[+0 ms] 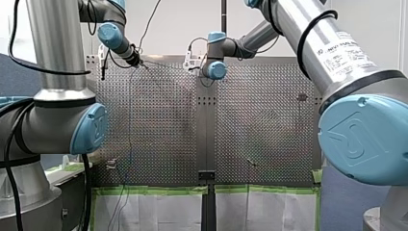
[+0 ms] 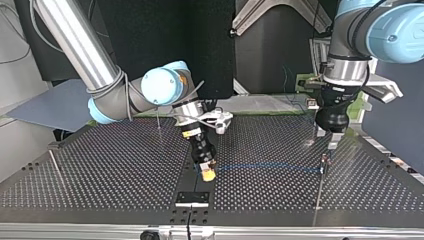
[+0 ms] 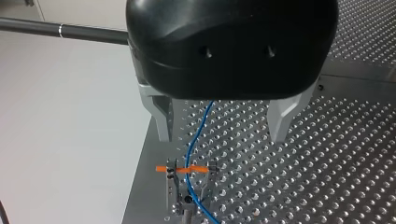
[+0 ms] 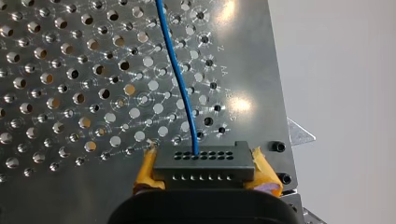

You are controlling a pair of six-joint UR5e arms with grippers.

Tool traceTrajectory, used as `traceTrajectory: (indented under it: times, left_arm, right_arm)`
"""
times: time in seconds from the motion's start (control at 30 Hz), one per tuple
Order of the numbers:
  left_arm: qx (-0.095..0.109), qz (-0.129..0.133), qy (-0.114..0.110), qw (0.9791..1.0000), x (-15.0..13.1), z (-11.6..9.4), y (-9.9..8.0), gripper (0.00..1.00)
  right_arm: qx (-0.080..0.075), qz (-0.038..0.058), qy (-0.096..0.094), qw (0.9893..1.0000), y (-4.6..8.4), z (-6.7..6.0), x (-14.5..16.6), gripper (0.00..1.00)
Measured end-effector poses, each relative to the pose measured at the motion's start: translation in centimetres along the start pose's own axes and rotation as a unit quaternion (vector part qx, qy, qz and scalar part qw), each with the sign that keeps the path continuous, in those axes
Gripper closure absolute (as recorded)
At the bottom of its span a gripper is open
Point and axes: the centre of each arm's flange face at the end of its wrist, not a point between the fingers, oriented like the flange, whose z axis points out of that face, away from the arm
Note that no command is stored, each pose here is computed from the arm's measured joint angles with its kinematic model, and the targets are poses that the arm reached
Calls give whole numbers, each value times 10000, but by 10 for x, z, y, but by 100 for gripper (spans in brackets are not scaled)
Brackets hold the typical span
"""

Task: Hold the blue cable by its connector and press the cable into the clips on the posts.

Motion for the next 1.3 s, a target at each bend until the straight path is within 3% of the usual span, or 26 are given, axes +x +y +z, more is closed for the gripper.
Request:
traceTrajectory:
  times: [0.3, 0.47, 0.67, 1.0, 1.3]
  left_arm:
    - [425, 222, -85, 9988, -6, 6, -13, 0]
    - [671, 196, -263, 9972, -19, 10, -25, 0]
    - [799, 155, -417, 9958, -30, 20, -36, 0]
    - [688, 289, -157, 9971, -4, 44, -47, 0]
    - [504, 240, -361, 9978, 2, 68, -56, 0]
  right_arm:
    - [2, 1, -6, 10000, 0, 0, 0, 100]
    - [2, 1, -1, 10000, 0, 0, 0, 100]
    - [15, 1, -2, 10000, -1, 0, 0, 100]
    - [29, 0, -10, 10000, -1, 0, 0, 100]
    - [40, 4, -17, 10000, -3, -1, 0, 100]
